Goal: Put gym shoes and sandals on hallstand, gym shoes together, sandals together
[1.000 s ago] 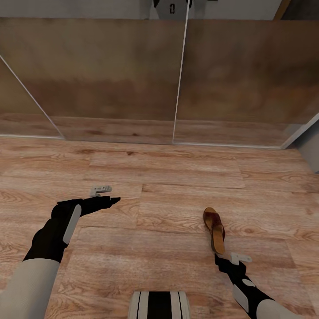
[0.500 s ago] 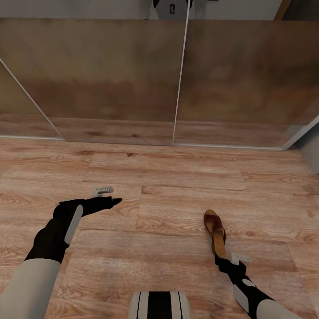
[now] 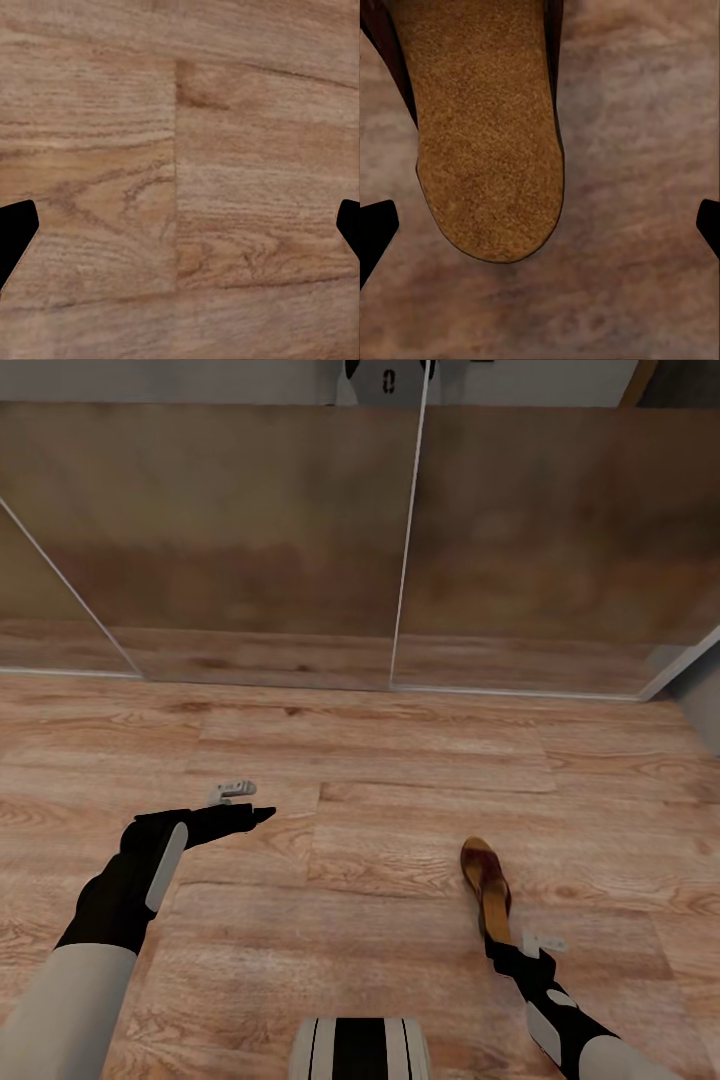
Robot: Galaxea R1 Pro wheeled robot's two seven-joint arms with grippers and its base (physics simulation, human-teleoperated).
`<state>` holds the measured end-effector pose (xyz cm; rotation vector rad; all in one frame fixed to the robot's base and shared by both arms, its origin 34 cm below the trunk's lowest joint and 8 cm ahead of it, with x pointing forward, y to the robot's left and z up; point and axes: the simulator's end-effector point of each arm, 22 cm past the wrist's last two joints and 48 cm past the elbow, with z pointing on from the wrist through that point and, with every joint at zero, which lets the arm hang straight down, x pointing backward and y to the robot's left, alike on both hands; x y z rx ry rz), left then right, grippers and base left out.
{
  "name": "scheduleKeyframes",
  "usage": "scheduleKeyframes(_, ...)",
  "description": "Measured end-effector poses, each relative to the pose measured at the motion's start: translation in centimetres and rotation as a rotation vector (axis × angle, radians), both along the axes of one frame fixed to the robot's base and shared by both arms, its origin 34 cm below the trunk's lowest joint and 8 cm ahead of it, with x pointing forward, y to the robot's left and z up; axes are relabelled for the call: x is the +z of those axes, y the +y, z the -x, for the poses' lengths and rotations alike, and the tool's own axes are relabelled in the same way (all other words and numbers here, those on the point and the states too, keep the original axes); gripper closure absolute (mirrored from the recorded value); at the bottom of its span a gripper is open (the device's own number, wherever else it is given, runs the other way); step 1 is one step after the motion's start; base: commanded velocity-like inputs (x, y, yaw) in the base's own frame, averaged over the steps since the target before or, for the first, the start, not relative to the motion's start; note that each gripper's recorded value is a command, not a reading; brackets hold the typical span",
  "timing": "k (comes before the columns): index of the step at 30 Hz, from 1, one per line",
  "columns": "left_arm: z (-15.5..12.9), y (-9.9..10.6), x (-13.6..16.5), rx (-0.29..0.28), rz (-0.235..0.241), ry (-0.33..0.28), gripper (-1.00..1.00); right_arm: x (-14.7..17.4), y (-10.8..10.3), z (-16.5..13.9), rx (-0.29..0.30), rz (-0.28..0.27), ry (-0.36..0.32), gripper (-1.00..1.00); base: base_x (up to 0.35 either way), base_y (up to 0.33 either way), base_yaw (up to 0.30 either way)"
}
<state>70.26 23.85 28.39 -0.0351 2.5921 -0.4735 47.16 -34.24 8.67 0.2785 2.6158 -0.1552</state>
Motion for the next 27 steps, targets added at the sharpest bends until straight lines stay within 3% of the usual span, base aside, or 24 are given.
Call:
scheduleKeyframes(14, 0.1, 0.0, -0.4, 0.000, 0.000, 0.006, -1.00, -0.2, 0.0, 0.2, 0.000, 0.000, 0.006, -1.00, 0.037, 0.000, 0.000)
scheduleKeyframes(27, 1.8, 0.0, -4.8, 0.000, 0.000, 0.076, -1.00, -3.0, 0.0, 3.2, 0.000, 0.000, 0.076, -1.00, 0.000, 0.000, 0.000)
